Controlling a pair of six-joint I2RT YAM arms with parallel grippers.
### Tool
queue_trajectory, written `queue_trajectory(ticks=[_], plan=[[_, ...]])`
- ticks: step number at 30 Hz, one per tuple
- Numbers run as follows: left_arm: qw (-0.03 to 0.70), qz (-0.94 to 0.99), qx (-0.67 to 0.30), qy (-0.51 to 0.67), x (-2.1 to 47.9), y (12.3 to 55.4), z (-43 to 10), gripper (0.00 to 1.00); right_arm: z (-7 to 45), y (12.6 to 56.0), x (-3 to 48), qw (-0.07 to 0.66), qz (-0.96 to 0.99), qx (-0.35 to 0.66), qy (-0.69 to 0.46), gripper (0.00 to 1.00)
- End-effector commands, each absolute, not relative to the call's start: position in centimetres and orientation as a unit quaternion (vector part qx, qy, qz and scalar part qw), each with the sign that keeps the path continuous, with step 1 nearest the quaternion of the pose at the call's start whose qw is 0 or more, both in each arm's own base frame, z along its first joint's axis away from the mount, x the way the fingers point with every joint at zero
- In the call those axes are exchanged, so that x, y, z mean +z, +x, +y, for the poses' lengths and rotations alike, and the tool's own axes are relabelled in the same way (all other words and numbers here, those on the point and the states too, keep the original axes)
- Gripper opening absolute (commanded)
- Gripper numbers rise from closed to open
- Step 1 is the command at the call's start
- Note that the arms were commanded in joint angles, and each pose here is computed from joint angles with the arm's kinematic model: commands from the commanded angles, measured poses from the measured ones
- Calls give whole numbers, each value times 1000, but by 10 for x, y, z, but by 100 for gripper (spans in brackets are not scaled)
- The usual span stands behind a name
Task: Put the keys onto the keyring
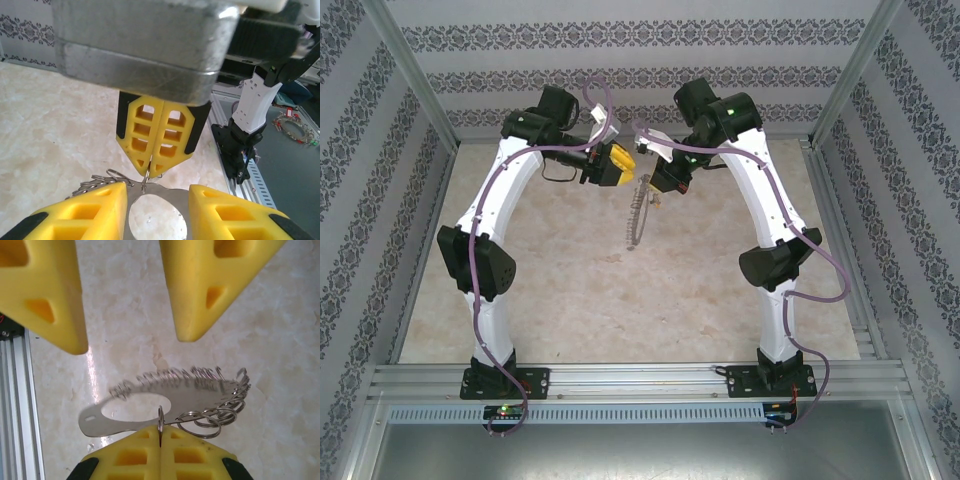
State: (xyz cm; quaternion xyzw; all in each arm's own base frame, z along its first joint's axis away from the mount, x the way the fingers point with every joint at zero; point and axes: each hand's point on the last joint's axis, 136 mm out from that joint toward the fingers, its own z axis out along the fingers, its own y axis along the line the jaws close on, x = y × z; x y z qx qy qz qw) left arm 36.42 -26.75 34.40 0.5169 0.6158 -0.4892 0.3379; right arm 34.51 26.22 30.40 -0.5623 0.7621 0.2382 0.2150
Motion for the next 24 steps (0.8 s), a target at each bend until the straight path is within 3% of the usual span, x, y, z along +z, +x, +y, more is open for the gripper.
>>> queue_trajectory(ticks=[1, 24], plan=[[318, 611, -509, 516, 330, 358, -271, 37, 258, 330, 310, 206, 755, 236, -576, 0], [287, 595, -544, 518, 313, 355, -301, 35, 265, 328, 321, 228, 741, 259, -576, 0]])
